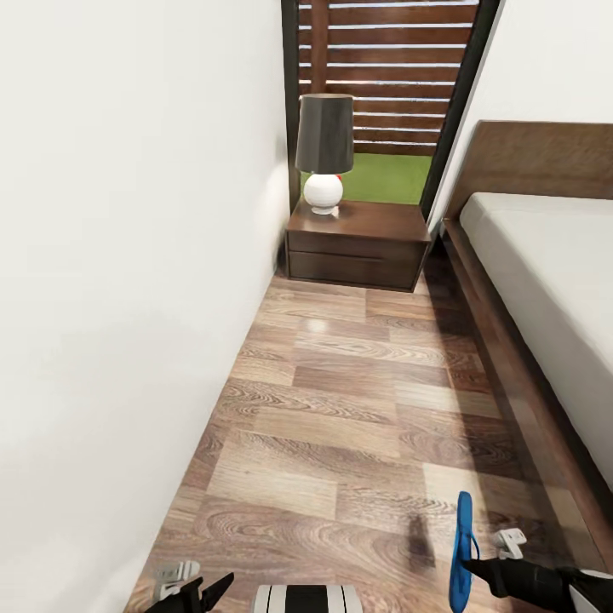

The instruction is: In the bedroom, move the book from the bed onto either nightstand, and place the two sandals side by side next to the bed.

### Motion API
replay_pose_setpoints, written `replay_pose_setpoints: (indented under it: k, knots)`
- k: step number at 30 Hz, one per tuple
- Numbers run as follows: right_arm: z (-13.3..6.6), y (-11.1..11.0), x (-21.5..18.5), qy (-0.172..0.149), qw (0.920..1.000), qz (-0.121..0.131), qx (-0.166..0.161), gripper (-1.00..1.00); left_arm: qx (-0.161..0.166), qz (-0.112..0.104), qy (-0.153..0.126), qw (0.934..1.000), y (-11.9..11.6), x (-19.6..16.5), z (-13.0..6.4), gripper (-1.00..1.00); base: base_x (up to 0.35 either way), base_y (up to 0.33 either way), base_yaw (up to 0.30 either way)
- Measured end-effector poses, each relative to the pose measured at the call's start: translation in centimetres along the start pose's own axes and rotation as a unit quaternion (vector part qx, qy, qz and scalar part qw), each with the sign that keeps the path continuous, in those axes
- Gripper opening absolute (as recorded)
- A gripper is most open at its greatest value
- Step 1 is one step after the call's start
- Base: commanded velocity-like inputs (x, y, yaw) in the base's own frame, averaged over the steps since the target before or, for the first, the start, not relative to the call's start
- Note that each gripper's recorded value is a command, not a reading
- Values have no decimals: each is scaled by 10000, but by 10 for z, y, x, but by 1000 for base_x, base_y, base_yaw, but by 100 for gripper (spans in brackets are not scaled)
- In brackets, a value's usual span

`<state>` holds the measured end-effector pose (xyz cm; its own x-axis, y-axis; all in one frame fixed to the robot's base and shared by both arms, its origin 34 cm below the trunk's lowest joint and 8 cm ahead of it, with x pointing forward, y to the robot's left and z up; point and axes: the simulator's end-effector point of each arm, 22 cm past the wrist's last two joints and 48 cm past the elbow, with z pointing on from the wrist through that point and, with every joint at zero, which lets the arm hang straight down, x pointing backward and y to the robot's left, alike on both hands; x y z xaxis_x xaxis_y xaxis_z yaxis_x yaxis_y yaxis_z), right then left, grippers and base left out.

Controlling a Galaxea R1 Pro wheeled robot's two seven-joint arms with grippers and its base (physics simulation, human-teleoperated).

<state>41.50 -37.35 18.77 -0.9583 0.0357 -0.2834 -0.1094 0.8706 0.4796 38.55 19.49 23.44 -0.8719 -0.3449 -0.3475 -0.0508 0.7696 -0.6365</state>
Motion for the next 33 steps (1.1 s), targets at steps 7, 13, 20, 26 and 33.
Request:
replay_pose_setpoints:
  k: [7,13,20,26,33]
  knots:
    - [-6,-2,2,8,10000,-22,63,-100,49,60,-33,10000,-6,-3,0,100,0,0,0]
    - [-9,-8,10,57,9999,79,139,-100,51,64,-35,10000,-6,-3,0,100,0,0,0]
    - [-15,-6,2,-50,9998,54,161,-100,96,128,-120,9998,-12,-11,-3,100,0,0,0]
    - [-20,-3,-7,-157,9998,-3,157,-100,165,164,-219,9995,-22,-18,-3,100,0,0,0]
    - [-29,-3,-10,-217,9995,-2,213,-100,230,240,-323,9989,-31,-26,-5,100,0,0,0]
